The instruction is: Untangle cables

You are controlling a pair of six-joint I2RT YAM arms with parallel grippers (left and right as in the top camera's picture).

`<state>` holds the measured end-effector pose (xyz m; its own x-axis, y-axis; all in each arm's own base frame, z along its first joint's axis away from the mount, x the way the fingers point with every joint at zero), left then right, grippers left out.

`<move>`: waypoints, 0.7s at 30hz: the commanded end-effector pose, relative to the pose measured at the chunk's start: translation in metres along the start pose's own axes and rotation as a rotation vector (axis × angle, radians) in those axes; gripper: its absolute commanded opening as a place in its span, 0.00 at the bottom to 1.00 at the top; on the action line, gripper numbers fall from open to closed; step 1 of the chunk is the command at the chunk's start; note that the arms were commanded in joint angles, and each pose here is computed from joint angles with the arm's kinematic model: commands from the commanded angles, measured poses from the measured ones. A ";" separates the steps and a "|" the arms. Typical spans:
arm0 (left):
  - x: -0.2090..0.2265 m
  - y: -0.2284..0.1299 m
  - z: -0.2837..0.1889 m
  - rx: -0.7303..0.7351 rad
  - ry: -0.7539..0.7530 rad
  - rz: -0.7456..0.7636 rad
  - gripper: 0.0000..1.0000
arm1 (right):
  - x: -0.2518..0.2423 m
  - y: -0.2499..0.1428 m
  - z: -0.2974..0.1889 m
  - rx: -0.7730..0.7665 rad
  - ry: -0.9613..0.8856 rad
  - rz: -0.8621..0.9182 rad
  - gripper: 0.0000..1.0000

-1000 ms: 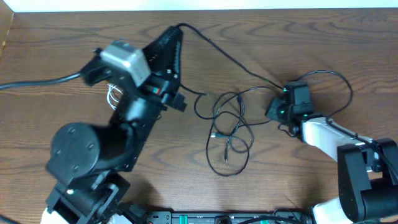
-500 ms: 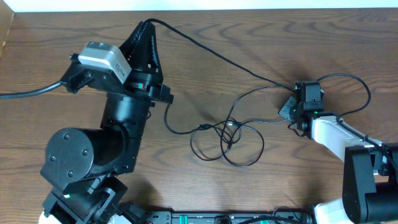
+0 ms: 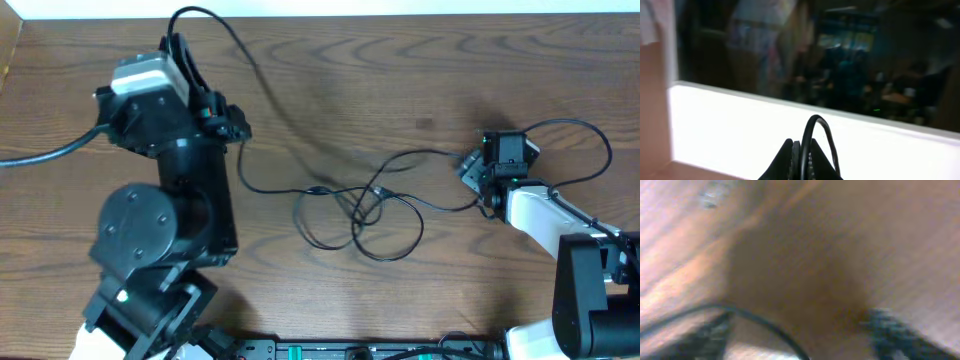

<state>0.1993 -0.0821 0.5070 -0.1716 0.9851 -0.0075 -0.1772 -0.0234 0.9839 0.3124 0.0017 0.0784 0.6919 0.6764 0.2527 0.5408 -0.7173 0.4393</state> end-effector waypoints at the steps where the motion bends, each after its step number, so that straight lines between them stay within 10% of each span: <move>1: 0.000 -0.006 0.007 0.036 0.103 0.055 0.07 | -0.016 -0.041 0.017 0.270 0.054 -0.073 0.98; 12: -0.022 -0.009 0.015 0.008 -0.060 0.058 0.07 | 0.042 -0.055 -0.010 0.443 0.765 -0.464 0.99; 21: -0.027 0.000 0.013 -0.048 -0.142 0.021 0.07 | 0.070 -0.084 -0.029 0.445 0.960 -0.676 0.97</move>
<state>0.2226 -0.1063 0.4993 -0.1038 0.9933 0.0503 -0.1714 -0.0677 0.9829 0.3110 0.0948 0.0845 -0.1847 0.7057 0.6840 0.8977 -0.1621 0.4096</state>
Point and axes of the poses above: each gripper's point midway between its finger pads, its own z axis out along the fingers, its own x axis along the line the jaws close on, y = z × x, the point moved 9 cm from there along -z, back along the fingers, and after that the axes turned 9 degrees about z, right-handed, at the moved point
